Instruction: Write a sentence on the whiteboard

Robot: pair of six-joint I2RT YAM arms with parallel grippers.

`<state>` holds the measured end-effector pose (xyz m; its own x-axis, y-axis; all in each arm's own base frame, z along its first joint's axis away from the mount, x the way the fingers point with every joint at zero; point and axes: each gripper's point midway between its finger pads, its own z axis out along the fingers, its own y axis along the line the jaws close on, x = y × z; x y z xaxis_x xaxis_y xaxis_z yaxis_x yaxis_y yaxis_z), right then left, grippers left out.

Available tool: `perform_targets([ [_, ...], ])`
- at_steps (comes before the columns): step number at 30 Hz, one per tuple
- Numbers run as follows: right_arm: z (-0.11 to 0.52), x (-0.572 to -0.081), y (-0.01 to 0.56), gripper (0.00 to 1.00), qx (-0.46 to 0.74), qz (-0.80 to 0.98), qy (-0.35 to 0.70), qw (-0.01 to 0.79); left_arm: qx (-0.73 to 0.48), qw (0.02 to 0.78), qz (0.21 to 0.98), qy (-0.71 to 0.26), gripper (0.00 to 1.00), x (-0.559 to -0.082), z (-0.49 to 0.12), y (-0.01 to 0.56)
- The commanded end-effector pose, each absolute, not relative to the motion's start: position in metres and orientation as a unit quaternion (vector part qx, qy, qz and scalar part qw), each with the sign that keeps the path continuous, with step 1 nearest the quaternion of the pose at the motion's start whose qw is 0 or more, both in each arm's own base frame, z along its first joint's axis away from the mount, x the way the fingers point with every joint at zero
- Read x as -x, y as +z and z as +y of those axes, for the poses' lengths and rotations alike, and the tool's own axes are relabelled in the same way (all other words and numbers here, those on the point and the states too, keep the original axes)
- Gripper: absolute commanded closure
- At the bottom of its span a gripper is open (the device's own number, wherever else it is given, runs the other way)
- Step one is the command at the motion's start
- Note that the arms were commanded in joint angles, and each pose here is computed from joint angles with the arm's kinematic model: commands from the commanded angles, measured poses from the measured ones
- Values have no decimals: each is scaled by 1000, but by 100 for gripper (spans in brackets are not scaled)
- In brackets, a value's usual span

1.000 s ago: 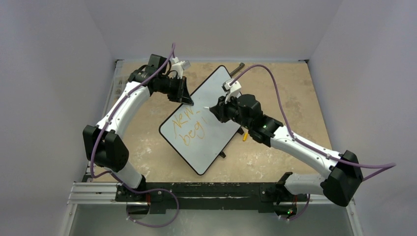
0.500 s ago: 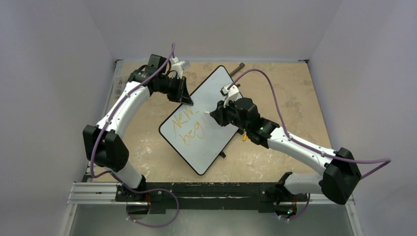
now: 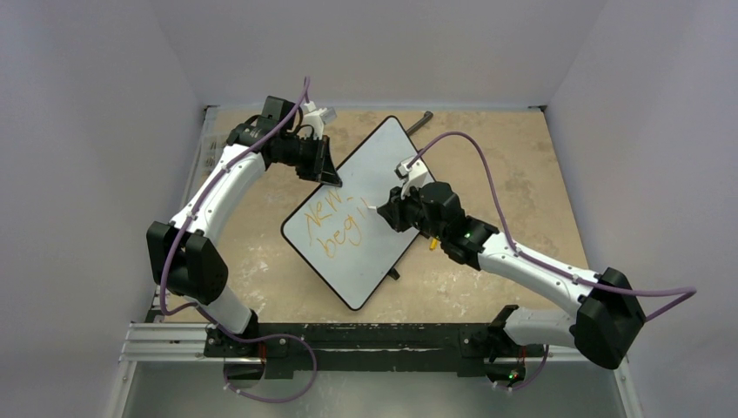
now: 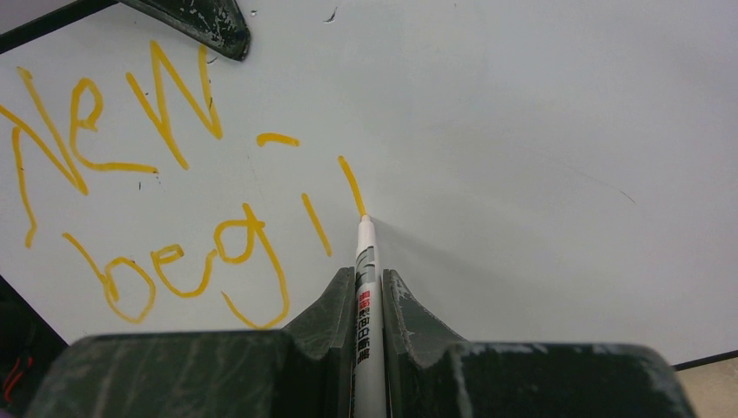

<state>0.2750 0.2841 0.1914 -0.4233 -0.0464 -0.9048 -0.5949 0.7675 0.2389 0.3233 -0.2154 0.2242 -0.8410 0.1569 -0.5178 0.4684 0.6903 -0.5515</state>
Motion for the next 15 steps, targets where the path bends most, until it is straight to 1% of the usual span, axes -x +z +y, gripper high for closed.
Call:
perform_targets([
  [1, 288, -278, 202, 100, 199, 797, 281, 497, -173, 264, 901, -296, 100, -336, -196, 229],
  [8, 296, -291, 228, 100, 199, 784, 278, 518, -173, 263, 902, -296, 100, -336, -196, 228],
  [15, 298, -305, 233, 100, 194, 787, 259, 526, -172, 263, 902, -296, 100, -336, -196, 228],
])
